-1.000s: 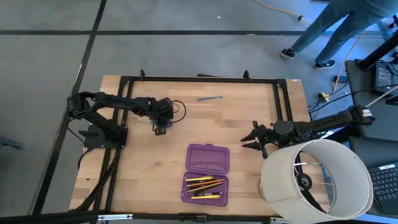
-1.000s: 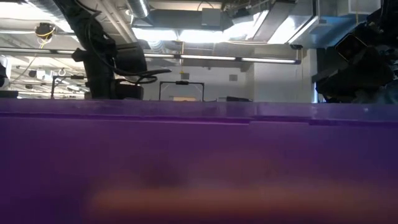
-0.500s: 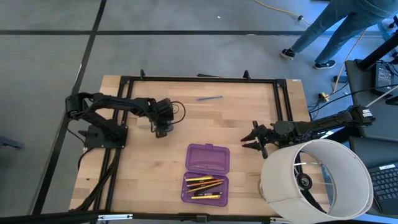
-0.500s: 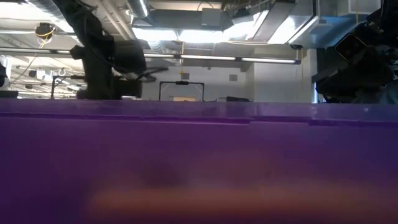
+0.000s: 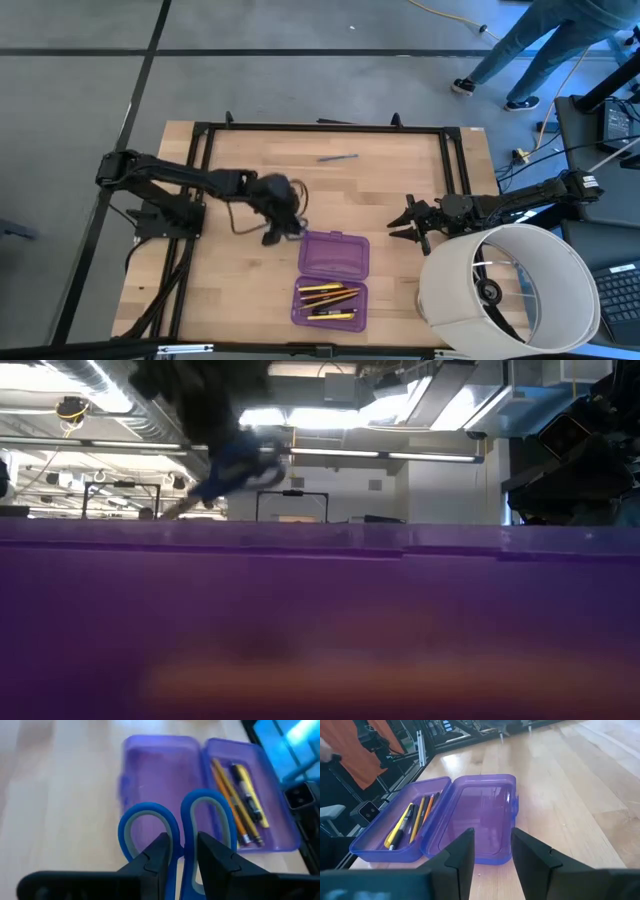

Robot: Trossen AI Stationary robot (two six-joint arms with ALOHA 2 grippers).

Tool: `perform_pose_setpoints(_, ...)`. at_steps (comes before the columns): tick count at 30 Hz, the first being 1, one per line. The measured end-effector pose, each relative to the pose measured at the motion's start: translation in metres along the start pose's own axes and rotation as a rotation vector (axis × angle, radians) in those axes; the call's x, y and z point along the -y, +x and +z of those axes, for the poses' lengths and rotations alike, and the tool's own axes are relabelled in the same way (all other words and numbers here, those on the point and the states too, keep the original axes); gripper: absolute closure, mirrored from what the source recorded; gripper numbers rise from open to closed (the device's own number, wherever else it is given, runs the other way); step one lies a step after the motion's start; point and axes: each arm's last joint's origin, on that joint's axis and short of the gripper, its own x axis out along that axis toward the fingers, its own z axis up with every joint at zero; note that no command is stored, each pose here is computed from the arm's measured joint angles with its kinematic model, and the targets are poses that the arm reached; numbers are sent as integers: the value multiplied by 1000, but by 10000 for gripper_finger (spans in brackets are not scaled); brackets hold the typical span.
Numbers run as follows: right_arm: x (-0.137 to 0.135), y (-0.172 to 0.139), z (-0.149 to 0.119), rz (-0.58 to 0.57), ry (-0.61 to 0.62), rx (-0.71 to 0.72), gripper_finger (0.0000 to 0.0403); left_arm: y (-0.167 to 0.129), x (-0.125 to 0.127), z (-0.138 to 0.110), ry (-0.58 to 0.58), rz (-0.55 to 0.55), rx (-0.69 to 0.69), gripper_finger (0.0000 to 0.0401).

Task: Pick & place school supplies into a supply box
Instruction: Put the blue scissors into the violet supply box

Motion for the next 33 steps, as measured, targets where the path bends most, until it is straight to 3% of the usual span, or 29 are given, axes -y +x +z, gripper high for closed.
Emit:
perform_pose_setpoints(6,0,0,1,2,1,6,272,13,61,27,48,46,50,328)
perform_pose_setpoints(12,0,0,1,3,3,11,272,46,101,47,27,35,38,327)
perform_pose_setpoints(19,0,0,1,2,29,7,272,96,125,76,19,11,14,326)
perform_pose_setpoints(26,0,0,1,2,52,6,272,133,135,90,-83,49,-117,327)
perform_pose_setpoints(33,0,0,1,2,52,7,272,168,158,95,31,-11,-132,327)
